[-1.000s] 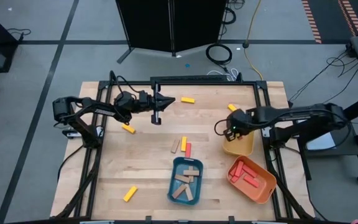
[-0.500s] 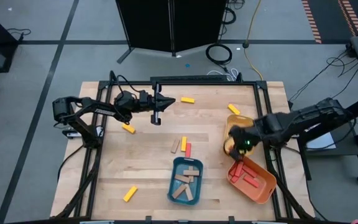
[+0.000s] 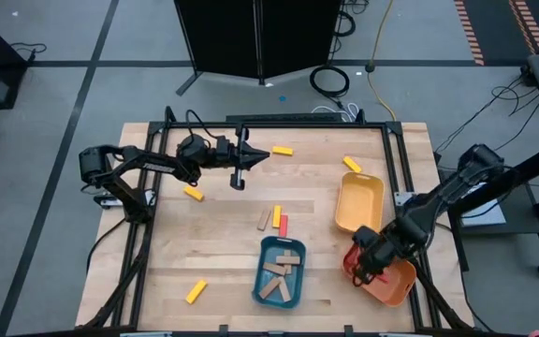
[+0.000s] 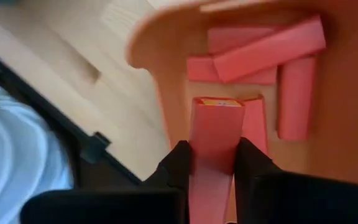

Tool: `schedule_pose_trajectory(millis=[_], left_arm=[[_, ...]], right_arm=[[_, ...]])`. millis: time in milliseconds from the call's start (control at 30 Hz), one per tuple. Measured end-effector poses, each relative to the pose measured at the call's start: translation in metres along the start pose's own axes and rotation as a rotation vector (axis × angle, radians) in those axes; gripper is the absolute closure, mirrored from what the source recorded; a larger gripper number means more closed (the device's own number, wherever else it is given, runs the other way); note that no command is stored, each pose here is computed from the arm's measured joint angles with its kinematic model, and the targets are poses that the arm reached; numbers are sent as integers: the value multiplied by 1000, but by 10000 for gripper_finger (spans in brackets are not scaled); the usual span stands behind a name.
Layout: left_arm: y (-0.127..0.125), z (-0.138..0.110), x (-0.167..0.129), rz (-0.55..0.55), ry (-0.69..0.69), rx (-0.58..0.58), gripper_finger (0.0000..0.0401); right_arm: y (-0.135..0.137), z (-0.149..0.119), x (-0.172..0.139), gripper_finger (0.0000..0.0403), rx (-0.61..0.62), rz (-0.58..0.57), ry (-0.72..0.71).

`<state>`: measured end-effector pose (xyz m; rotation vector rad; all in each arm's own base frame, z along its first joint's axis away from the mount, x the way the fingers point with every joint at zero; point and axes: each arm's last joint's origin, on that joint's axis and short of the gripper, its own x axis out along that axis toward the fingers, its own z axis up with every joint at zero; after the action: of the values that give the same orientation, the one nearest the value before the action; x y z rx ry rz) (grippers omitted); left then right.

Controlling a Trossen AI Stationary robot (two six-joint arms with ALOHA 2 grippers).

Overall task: Sort blocks
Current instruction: Put the orange block into the orange bin, then adjust the bins on the table

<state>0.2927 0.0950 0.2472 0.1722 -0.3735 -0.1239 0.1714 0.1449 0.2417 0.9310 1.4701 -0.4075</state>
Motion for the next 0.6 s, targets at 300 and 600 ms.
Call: schedule_pose_trajectory(millis=[300,600], left_arm=[[0,2,0,-12,-19,19,389],[-1,3,0,-42,-26,41,389]], right_arm=[[2,-6,12,291,48,-60,8],[-17,-11,-1,245,76,-165,3]])
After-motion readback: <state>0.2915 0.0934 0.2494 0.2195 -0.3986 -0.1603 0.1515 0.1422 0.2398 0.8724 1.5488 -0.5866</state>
